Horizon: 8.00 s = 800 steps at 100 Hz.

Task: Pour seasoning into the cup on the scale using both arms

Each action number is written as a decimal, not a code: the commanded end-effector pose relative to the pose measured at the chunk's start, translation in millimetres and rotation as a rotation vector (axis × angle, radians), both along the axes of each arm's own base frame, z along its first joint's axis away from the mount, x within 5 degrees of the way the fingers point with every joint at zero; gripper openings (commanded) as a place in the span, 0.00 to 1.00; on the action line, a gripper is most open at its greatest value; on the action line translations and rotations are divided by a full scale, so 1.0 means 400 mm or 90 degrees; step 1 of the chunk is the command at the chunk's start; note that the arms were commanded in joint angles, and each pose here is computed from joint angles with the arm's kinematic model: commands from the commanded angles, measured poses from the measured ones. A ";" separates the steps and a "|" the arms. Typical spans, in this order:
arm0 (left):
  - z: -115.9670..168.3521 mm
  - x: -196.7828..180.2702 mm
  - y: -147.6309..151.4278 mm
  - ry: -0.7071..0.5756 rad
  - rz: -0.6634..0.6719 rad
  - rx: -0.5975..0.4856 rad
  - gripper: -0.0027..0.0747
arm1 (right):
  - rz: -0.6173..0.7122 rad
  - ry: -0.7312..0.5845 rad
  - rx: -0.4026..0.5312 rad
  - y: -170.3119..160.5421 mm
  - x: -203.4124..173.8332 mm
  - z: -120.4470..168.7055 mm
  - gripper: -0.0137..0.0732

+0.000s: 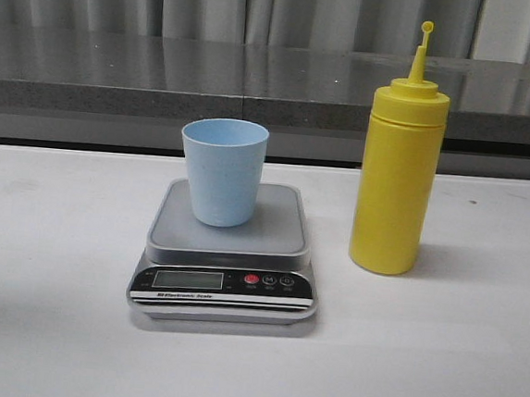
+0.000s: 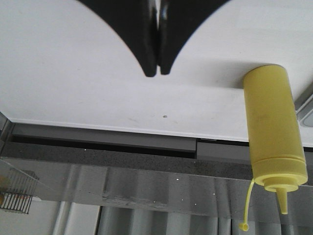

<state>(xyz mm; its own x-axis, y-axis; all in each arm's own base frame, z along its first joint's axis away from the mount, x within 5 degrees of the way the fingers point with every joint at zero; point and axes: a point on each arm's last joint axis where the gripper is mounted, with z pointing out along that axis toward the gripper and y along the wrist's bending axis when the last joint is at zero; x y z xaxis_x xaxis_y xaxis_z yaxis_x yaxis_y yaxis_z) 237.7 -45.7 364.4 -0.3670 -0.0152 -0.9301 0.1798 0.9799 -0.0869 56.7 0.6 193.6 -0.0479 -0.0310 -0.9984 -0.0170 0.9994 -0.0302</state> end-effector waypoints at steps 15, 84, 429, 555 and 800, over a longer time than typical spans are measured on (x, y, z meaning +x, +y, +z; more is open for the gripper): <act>-0.017 -0.181 0.041 -0.205 0.022 -0.025 0.72 | 0.000 -0.057 -0.007 0.000 -0.003 0.018 0.08; -0.162 -0.430 0.086 -0.345 0.024 -0.038 0.66 | 0.000 -0.057 -0.007 0.000 -0.003 0.018 0.08; -0.163 -0.430 0.086 -0.344 0.023 -0.038 0.01 | 0.297 -0.002 0.045 0.207 0.552 -0.051 0.89; -0.163 -0.430 0.086 -0.344 0.023 -0.038 0.01 | 0.350 -0.045 0.032 0.239 0.623 -0.035 0.40; -0.163 -0.430 0.086 -0.344 0.023 -0.038 0.01 | 0.351 0.022 -1.128 0.511 0.720 0.213 0.40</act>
